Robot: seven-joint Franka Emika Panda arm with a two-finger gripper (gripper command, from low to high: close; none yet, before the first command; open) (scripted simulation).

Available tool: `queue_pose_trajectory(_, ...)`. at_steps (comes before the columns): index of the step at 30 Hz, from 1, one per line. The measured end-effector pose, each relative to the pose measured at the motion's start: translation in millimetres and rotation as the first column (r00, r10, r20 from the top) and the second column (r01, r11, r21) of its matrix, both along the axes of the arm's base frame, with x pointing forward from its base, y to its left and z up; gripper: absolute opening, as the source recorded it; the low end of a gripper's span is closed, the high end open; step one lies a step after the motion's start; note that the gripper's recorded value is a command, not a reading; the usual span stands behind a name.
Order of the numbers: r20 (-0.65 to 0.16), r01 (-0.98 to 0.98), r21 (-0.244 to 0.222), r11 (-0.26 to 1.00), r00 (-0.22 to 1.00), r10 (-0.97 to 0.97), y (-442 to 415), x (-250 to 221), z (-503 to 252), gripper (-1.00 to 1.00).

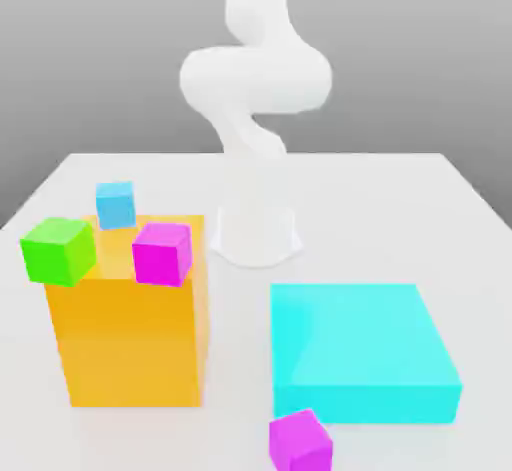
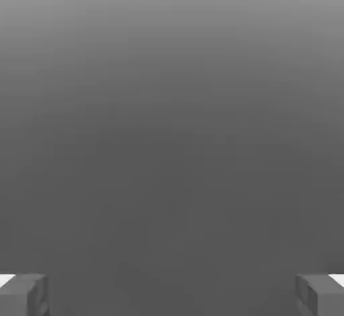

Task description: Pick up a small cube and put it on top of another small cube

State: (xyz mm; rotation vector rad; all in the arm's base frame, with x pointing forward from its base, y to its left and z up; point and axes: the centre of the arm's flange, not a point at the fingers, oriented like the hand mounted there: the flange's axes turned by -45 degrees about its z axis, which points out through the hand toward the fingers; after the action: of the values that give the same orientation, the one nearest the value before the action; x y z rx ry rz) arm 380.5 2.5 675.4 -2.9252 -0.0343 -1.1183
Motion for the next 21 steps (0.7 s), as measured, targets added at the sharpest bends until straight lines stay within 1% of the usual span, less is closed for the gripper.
queue_pose_trajectory(5,-0.141,-0.072,-0.018,0.997,0.988,0.069,8,59,-81,0.0)
queue_pose_trajectory(11,-0.301,-0.158,-0.029,0.987,0.943,0.142,22,105,-187,0.0)
queue_pose_trajectory(16,-0.429,-0.229,-0.032,0.973,0.882,0.194,33,123,-281,0.0)
queue_pose_trajectory(21,-0.548,-0.303,-0.028,0.953,0.802,0.239,44,123,-376,0.0)
